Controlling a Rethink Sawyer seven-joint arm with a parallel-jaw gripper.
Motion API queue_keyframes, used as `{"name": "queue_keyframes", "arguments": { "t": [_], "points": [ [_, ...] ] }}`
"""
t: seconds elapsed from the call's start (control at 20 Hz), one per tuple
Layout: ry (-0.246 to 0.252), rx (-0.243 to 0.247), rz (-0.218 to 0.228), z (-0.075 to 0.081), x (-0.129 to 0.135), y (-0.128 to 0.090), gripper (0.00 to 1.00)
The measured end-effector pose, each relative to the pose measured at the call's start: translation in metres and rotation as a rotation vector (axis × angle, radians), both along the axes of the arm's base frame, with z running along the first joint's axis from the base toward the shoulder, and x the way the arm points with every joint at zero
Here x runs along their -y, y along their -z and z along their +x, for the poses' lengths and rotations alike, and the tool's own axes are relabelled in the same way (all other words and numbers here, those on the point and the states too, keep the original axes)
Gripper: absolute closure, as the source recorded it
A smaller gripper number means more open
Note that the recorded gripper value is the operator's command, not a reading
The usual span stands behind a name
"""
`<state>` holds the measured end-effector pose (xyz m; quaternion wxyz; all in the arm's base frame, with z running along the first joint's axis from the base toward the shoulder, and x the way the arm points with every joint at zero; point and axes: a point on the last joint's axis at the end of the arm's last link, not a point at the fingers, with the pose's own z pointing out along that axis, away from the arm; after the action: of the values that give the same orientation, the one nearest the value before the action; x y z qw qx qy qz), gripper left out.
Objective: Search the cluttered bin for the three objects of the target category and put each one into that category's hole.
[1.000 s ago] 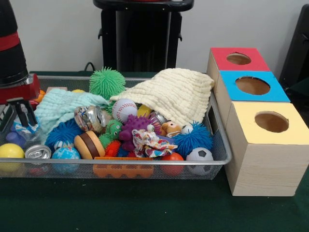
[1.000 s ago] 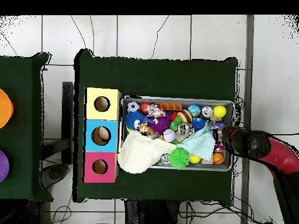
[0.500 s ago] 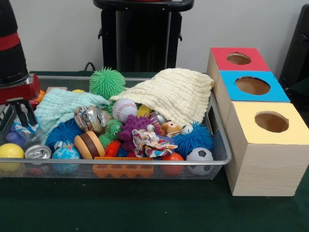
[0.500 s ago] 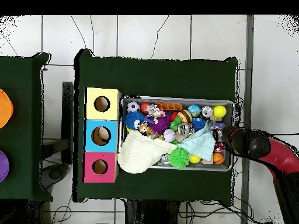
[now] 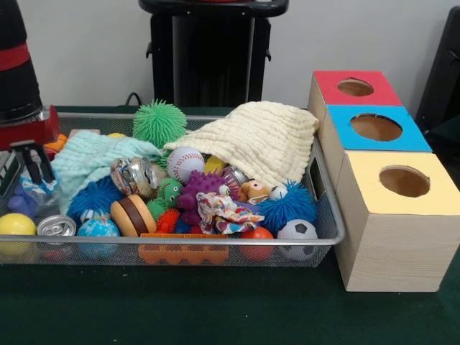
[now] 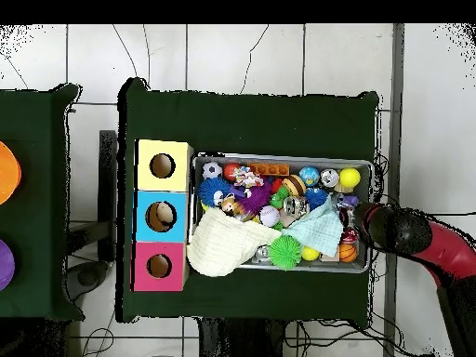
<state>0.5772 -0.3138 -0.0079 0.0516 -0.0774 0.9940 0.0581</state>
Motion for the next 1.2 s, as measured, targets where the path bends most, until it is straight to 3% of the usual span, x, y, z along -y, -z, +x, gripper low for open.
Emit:
{"name": "queue_keyframes", "arguments": {
  "t": [0.7,1.2],
  "points": [
    [-0.024,-0.026,-0.046,-0.019,0.0,-0.03,1.0],
    [-0.078,-0.079,-0.073,-0.035,-0.035,-0.053,1.0]
  ]
}}
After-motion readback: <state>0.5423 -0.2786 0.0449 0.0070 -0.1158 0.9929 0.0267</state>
